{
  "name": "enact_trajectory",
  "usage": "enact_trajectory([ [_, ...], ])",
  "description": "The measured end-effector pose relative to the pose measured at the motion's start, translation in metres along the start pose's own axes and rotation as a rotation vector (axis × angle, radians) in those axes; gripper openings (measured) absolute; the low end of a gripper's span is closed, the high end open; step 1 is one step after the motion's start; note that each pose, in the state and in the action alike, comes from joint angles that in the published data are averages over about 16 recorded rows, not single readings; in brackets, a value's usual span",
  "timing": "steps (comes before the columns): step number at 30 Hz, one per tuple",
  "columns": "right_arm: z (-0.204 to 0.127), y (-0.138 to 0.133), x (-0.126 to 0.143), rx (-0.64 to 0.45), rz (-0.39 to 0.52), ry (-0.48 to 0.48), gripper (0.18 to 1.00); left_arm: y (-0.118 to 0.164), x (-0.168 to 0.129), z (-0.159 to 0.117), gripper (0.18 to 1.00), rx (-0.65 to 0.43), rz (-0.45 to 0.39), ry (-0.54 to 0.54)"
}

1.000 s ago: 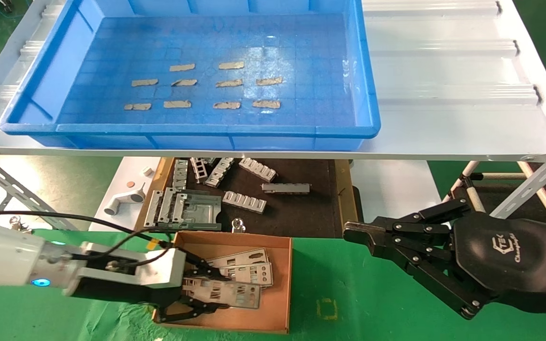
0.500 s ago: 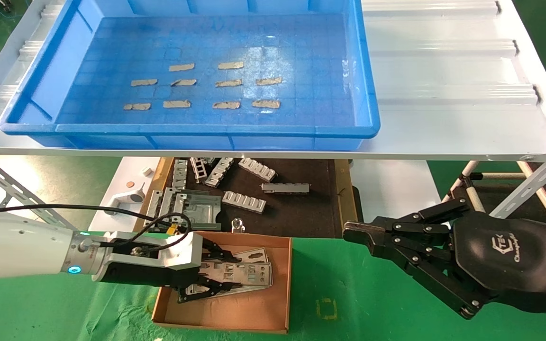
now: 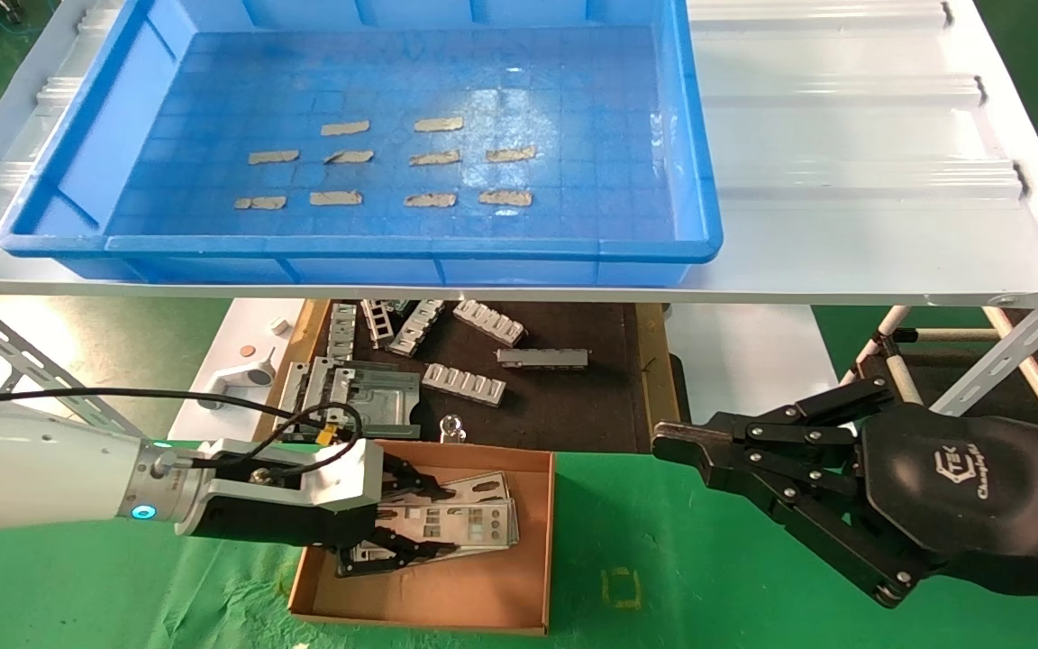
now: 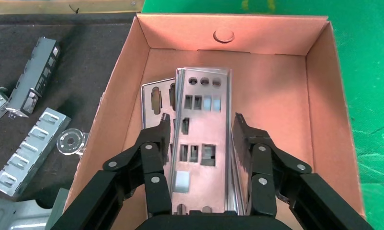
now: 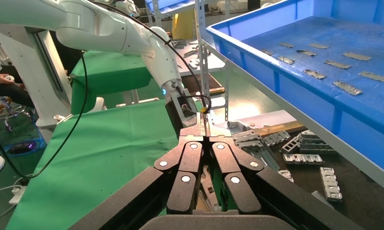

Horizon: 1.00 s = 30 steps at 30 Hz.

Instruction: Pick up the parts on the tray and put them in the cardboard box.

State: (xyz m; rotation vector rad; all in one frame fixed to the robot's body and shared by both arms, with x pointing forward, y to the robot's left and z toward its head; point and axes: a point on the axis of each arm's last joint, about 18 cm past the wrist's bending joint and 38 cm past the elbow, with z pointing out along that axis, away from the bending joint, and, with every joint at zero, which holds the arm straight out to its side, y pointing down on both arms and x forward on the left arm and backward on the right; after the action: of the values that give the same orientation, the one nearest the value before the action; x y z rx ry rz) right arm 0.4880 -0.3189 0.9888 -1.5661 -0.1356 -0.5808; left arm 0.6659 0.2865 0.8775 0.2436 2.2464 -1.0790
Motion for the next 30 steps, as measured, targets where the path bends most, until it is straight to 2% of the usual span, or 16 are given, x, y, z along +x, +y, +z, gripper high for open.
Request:
enact_trajectory([
  [7, 0.000, 0.000, 0.000, 0.000, 0.000, 0.000, 0.191, -0.003, 0.001, -0.011, 0.571, 0.039, -0.023, -0.004],
  [18, 0.000, 0.000, 0.000, 0.000, 0.000, 0.000, 0.194, -0.019, 0.005, -0.022, 0.778, 0.159, -0.078, -0.034],
  [23, 0.000, 0.000, 0.000, 0.000, 0.000, 0.000, 0.209, -0.028, 0.007, -0.030, 0.868, 0.221, -0.104, -0.049],
  [30, 0.000, 0.000, 0.000, 0.000, 0.000, 0.000, 0.260, -0.043, 0.012, -0.043, 0.950, 0.302, -0.134, -0.065],
])
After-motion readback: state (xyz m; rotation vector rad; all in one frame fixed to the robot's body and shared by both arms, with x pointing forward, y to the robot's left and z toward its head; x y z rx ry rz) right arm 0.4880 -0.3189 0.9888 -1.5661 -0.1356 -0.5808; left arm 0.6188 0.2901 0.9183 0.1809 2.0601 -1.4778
